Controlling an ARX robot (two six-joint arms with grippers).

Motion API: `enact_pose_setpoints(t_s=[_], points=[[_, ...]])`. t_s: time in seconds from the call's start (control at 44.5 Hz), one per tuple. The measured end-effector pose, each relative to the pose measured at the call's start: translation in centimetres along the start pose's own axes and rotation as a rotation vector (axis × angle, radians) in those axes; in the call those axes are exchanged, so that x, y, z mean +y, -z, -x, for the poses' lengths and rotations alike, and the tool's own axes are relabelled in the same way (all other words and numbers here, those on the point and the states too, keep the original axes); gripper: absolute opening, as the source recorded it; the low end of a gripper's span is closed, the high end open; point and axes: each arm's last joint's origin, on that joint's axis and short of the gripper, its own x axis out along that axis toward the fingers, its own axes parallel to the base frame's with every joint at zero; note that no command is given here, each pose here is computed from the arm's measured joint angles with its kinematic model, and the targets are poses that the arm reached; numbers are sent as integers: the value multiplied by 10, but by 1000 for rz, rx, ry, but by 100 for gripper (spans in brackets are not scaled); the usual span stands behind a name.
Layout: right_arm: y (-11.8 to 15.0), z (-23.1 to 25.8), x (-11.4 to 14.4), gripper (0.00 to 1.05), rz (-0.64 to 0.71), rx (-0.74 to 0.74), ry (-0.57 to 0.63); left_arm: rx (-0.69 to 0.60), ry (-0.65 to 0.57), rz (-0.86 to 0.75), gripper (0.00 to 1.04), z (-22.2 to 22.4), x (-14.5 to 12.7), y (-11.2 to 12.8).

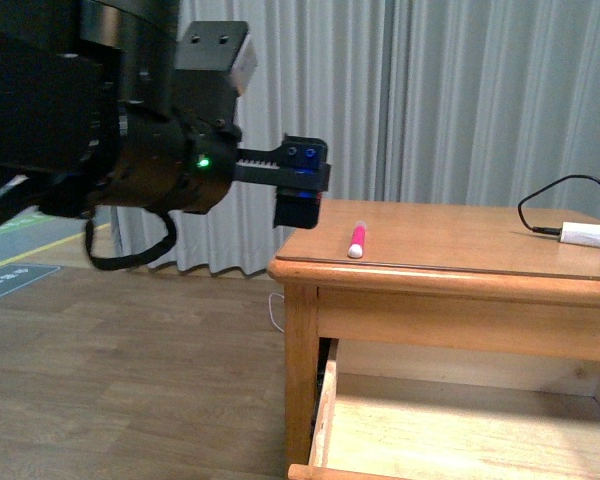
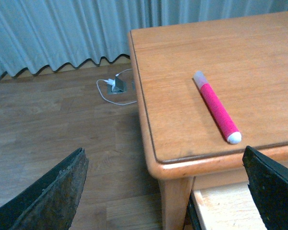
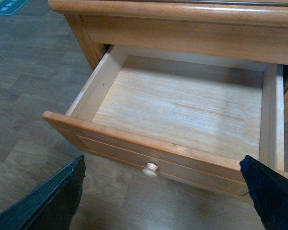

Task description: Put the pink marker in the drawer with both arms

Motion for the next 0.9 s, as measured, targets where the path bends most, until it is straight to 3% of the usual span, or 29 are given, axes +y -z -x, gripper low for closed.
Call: enact_pose_setpoints(t_s=[0.494, 0.899], points=[[0, 0, 0, 96, 0, 0, 0, 168, 93, 39, 99, -99, -50, -5], [0, 0, 0, 96, 0, 0, 0, 285, 115, 95, 99, -124, -79, -1]])
